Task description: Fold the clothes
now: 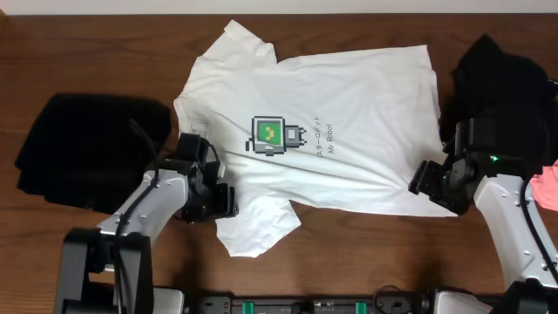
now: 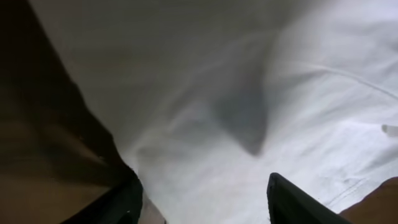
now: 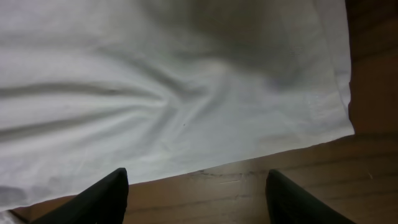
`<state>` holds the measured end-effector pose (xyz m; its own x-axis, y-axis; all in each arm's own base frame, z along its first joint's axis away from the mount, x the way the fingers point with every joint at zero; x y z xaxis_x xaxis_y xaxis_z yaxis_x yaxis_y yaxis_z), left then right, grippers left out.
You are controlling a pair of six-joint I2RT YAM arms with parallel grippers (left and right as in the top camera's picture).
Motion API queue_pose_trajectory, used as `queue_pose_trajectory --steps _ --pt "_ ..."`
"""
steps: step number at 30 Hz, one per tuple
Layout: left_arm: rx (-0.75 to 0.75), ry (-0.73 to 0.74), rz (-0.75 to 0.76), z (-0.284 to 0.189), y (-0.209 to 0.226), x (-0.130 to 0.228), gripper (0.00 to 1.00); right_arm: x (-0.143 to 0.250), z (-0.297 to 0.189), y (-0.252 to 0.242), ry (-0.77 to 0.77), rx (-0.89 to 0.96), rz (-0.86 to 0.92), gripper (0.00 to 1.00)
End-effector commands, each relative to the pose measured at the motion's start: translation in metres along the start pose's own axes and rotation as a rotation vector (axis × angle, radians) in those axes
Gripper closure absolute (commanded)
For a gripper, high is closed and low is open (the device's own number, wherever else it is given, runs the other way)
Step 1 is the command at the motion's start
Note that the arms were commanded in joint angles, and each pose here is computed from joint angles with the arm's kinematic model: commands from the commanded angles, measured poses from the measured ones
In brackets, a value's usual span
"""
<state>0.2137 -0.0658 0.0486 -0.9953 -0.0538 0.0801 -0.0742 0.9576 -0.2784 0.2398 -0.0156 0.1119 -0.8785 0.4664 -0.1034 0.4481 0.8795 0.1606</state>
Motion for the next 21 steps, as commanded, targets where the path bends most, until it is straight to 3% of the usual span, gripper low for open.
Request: queue_pose_trajectory --steps 1,6,7,10,16,21 --pt "-0.023 0.112 -0.075 0.015 0.010 0.029 0.39 -0.004 -0.002 -0.002 -0.013 0.011 0.002 0.31" --pt "0.008 0.119 -0.075 0.016 0.004 0.030 0.48 -0.005 -0.002 -0.005 -0.022 0.030 0.002 0.31" --pt "0.009 0.115 -0.073 0.016 0.004 0.029 0.56 -0.005 -0.002 -0.005 -0.023 0.031 0.002 0.31" --pt "0.024 0.119 -0.095 0.016 0.002 0.030 0.94 -0.006 -0.002 -0.004 -0.027 0.030 0.002 0.31" --pt "0.162 0.129 -0.157 0.008 -0.017 0.029 0.94 -0.007 -0.002 -0.004 -0.033 0.028 0.001 0.32" --pt "0.204 -0.018 -0.115 -0.033 -0.035 0.005 0.94 -0.007 -0.002 -0.004 -0.034 0.032 0.001 0.34"
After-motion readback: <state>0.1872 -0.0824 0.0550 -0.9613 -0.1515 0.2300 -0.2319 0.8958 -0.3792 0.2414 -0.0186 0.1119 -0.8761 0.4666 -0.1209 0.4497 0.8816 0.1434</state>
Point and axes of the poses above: each gripper's point midway between its finger pads, its own z axis out along the fingers, its own y axis along the line the jaws close on, x = y × z, the point moved 5 cm from there along -z, back along the fingers, and after that the axes turned 1 degree about z, right-handed, at the moved point
